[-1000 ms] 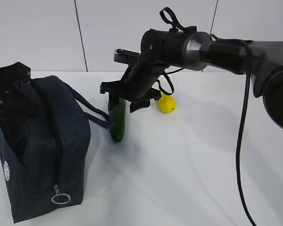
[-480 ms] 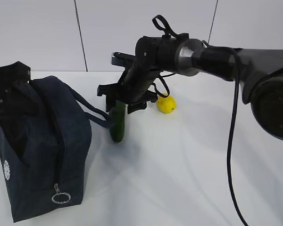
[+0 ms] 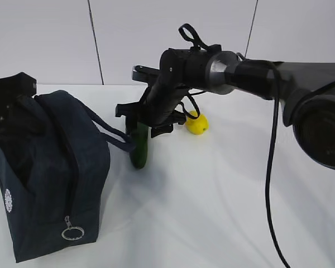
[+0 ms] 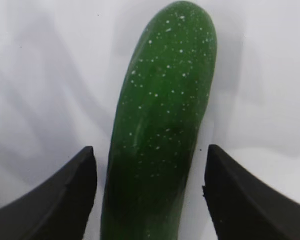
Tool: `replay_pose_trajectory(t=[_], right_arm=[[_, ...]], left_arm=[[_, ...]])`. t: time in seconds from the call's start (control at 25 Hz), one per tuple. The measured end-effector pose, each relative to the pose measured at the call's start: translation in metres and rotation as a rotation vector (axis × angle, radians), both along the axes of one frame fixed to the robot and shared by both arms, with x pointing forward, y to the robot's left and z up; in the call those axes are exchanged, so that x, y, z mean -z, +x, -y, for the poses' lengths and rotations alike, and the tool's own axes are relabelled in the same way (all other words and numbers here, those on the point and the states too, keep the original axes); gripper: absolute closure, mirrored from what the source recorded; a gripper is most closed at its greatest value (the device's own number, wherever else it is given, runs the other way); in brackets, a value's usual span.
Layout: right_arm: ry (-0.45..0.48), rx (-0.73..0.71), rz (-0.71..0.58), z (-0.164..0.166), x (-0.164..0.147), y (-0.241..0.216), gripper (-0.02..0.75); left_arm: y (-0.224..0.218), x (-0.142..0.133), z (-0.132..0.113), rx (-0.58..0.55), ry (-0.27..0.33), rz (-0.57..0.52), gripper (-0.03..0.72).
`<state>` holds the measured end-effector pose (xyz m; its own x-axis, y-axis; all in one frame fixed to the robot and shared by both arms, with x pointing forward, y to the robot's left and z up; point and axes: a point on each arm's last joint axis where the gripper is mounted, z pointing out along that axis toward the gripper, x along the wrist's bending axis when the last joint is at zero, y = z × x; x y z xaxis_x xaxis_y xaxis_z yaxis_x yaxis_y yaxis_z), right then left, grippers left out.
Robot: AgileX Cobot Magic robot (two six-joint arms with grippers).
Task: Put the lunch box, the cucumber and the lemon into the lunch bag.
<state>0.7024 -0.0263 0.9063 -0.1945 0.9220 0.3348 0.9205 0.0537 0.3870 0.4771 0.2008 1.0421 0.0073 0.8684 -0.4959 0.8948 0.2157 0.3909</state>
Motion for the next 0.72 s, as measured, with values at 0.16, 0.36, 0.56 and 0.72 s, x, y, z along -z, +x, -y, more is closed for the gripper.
replay_pose_trajectory(t=[0.16,0.36,0.56,0.72], right_arm=[[0.0,0.001,0.001,-0.0001,0.0017,0.0003,0.209],[0.002,-0.01,0.01,-0.0061,0.0009,-0.0022,0.216],[0.0,-0.01,0.006,-0.0063,0.0052,-0.0017,0.297],[-0.005,-0.011,0.006,-0.0064,0.0068,-0.0011,0.318]], left_arm=[[0.0006,-0.0002,-0.0002,-0.002,0.001,0.007,0.658],[0.0008,-0.0003,-0.0002,-0.004,0.001,0.009,0.658],[0.0008,-0.0003,-0.0003,-0.003,0.003,0.01,0.658],[0.001,-0.0004,-0.0004,-0.004,0.003,0.011,0.658]])
